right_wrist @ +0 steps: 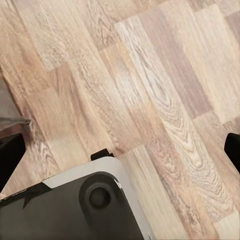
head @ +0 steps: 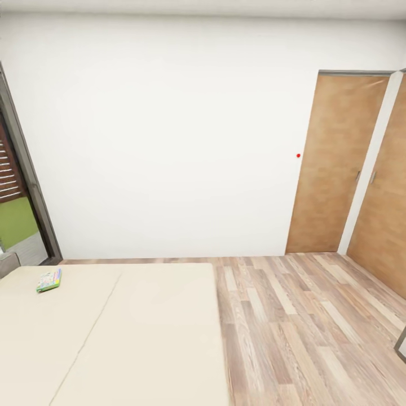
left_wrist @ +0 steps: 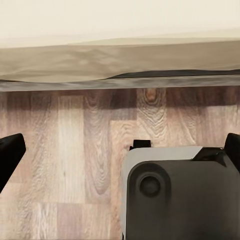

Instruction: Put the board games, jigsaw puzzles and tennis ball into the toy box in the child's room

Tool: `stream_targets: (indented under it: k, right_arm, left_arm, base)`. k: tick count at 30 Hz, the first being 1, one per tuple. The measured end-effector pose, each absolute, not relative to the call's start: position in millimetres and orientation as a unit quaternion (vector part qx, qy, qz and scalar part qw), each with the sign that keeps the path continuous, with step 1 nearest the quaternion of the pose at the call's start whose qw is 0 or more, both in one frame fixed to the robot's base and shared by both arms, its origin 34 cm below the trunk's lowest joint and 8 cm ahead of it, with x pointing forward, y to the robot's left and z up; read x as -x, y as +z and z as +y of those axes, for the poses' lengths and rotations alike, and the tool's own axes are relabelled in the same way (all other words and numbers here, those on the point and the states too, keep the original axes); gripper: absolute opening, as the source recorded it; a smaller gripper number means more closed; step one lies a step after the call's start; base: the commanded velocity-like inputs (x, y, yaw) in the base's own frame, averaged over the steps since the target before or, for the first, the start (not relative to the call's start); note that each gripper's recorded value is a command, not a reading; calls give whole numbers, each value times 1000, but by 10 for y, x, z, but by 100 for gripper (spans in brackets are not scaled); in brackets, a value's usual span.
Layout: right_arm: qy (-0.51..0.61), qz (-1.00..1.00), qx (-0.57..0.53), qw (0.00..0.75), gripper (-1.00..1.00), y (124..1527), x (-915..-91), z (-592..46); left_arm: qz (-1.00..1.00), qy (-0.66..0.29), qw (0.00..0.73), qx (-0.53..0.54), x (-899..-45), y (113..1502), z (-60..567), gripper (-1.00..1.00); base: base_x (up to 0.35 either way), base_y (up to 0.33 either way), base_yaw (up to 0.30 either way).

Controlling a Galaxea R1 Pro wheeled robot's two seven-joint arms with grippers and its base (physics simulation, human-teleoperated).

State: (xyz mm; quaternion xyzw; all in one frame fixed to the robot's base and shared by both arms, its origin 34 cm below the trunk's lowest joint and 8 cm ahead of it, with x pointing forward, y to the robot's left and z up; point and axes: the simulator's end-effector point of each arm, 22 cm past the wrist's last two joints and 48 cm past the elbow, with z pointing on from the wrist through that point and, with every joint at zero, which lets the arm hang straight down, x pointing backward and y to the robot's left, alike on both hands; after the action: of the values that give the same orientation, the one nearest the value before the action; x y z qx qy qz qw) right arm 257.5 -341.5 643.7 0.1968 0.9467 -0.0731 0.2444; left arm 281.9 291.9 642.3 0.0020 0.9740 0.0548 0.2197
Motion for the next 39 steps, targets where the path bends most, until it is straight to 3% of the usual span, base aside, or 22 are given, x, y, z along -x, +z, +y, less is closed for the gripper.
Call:
stream_targets:
  k: [39]
  right_arm:
    - [-73,947,-196,244,100,6437,-2575,-3414]
  left_arm:
    - [974,55,220,-2,-2820,6423,2919,100]
  base:
    - [0,277,0]
